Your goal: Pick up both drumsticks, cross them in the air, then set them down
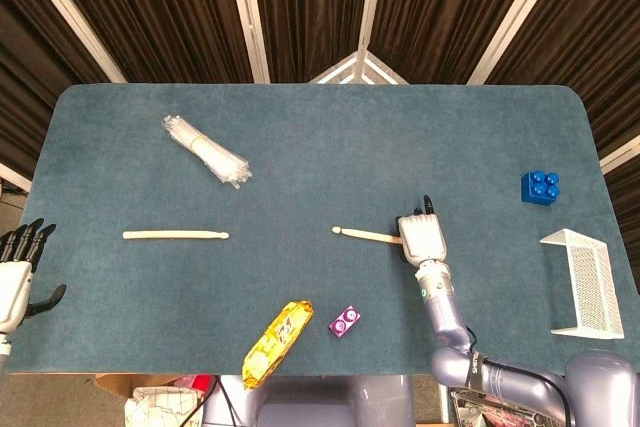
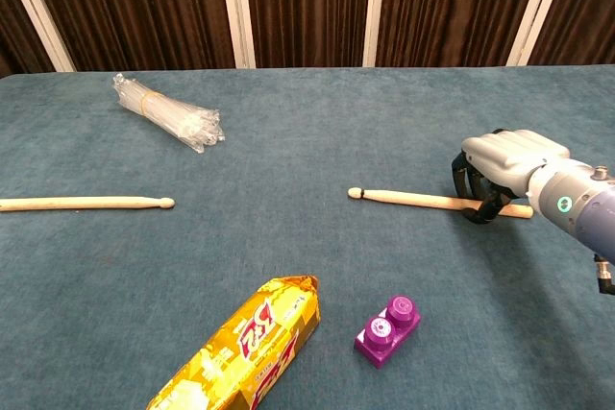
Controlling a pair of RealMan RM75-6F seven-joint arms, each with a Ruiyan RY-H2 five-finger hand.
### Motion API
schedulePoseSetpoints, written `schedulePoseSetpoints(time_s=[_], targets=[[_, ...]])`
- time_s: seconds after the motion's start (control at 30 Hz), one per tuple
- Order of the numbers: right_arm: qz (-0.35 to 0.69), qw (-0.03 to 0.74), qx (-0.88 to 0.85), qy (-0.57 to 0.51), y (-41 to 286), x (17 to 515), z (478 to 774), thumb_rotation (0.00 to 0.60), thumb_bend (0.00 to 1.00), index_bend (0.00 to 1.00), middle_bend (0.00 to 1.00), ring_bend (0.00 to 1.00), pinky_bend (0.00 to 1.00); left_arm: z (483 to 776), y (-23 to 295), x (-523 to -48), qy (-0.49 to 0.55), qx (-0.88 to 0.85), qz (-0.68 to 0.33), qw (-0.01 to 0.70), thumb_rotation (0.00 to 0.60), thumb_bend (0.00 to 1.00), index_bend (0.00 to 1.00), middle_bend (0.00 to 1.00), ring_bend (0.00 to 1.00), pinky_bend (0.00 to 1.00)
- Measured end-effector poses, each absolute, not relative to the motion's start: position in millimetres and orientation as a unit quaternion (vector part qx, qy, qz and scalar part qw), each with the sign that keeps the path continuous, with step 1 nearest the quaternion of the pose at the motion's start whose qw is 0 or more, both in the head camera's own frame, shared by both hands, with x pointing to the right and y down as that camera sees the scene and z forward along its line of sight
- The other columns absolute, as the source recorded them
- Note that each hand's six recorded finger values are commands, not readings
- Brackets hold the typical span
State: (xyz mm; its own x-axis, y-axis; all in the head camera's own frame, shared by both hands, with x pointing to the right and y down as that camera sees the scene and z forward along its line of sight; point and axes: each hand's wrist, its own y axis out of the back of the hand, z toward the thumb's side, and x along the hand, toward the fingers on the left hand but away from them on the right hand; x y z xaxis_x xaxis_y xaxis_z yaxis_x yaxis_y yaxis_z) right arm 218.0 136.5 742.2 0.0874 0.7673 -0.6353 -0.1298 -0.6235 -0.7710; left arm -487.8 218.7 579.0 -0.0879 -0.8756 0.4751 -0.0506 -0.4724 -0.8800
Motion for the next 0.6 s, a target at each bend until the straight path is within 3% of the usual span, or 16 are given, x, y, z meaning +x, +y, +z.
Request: schedulePoseSetpoints(time_s=[0.23,0.6], targets=[[0.621,0.36,-0.652,-0.245,136.4,214.1,739.3,0.6,0.45,0.68,0.65,0.39,0.0,578.7,218.8,-487.9,0.394,-0.59,-0.623,0.33,0.6,0.39,0.09,0.0,0.0,0.0],[0.601,0.362,-0.668,-0.247,136.7,211.5,734.5,0.6,0.46,0.71,0.66,0.41,0.0,577.9,218.6,-489.6,0.396,-0.588,-0.623,0.329,0.6,0.39,0.09,0.0,0.0,0.0]])
